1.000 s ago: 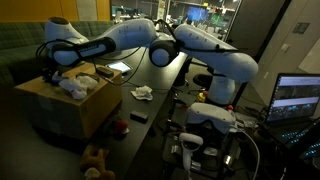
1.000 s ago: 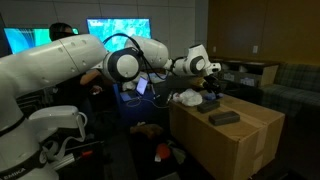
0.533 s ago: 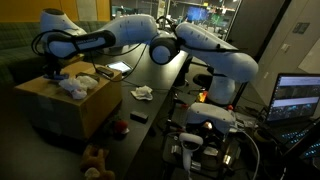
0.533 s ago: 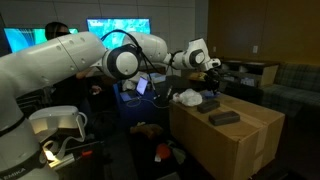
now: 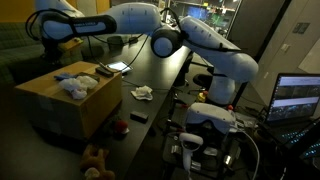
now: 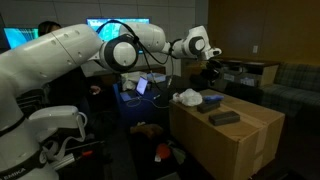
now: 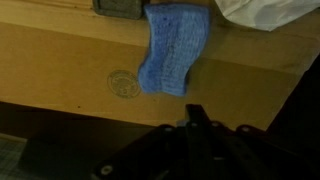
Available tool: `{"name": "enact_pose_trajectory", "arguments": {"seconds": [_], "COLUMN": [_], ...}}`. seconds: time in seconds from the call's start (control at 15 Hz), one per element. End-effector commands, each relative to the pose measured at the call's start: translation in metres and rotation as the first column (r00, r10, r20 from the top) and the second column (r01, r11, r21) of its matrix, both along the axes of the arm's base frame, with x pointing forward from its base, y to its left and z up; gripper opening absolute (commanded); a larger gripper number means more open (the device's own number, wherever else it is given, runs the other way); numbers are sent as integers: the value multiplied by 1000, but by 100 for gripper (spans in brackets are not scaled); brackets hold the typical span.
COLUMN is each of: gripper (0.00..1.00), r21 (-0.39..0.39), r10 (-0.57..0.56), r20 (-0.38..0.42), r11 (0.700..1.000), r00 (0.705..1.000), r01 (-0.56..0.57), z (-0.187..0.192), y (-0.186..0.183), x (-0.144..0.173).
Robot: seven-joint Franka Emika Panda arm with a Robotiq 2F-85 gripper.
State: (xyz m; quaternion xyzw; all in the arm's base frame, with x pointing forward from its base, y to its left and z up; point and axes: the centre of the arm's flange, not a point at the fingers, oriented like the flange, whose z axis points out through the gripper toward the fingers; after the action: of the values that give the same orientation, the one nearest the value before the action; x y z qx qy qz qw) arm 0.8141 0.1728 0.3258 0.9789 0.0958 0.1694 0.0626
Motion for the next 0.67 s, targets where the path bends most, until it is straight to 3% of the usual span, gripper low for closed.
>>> {"name": "enact_pose_trajectory", "arguments": {"seconds": [0.0,0.13,0.33,0.4,0.47,0.6], "gripper": [0,0,0,6,26,40], "r21": [-26,-42,-26,-25,-10,1], "r10": [36,26,25,15,22,30], "r20": [-66,-105,-141,-143,-164,-177], "r11": [999,999,999,1000,1000,1000], "r00": [997,994,990,990,986,984], "r01": [-37,-31,-29,-19,-24,-30], "z": [37,44,35,25,17,-4], "y": [-23,-38,-47,-45,-45,-40], "x": [-43,-62,-60,-54,-52,-44]}}
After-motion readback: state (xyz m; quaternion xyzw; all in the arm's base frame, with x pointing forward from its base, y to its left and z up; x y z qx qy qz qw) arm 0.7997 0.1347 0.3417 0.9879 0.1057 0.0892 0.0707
